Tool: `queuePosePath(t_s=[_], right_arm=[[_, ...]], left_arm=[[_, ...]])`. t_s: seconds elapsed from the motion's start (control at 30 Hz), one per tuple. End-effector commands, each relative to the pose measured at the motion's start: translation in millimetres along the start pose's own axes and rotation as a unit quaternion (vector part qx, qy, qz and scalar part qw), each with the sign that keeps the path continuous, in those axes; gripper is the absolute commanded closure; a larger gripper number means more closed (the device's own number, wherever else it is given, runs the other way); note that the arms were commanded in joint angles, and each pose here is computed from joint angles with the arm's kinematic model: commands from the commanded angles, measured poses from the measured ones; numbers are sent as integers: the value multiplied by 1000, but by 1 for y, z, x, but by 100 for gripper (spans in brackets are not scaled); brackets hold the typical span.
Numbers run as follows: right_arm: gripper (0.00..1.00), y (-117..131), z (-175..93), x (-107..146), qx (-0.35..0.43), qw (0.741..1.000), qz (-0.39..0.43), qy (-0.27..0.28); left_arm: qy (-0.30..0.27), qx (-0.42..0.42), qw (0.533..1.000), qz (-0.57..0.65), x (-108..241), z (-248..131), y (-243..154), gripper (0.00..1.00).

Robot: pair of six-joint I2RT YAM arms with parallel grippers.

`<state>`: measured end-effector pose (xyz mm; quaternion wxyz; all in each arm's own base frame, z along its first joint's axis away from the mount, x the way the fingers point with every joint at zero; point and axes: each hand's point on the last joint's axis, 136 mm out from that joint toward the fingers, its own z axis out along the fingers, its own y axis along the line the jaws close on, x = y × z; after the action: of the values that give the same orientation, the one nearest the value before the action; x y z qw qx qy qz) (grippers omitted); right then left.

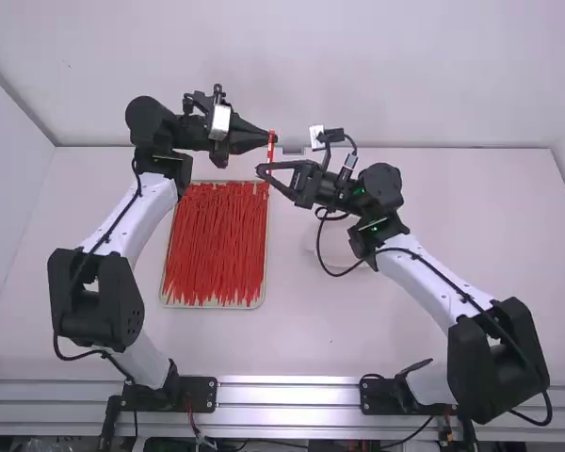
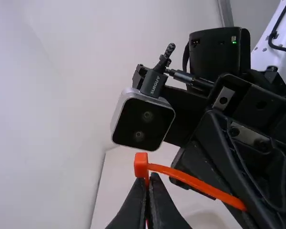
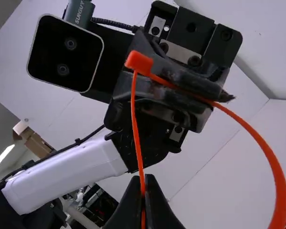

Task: Fasten the cable tie

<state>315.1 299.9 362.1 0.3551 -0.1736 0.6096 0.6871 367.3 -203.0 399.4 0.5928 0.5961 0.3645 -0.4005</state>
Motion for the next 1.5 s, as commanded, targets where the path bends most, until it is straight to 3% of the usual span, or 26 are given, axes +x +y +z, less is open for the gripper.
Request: queuePosePath(t_s=[0.0, 0.57, 1.47], right_arm=[[100, -5, -3, -4, 7, 1000, 3, -8], [100, 11, -5, -16, -20, 999, 2, -32], [100, 6, -12, -40, 0, 997, -26, -77]], left_arm=[[0, 18, 1000, 5, 3, 3, -7, 98], [1, 16, 1000, 6, 4, 1, -6, 98], [-6, 38, 999, 8, 1, 15, -14, 99]])
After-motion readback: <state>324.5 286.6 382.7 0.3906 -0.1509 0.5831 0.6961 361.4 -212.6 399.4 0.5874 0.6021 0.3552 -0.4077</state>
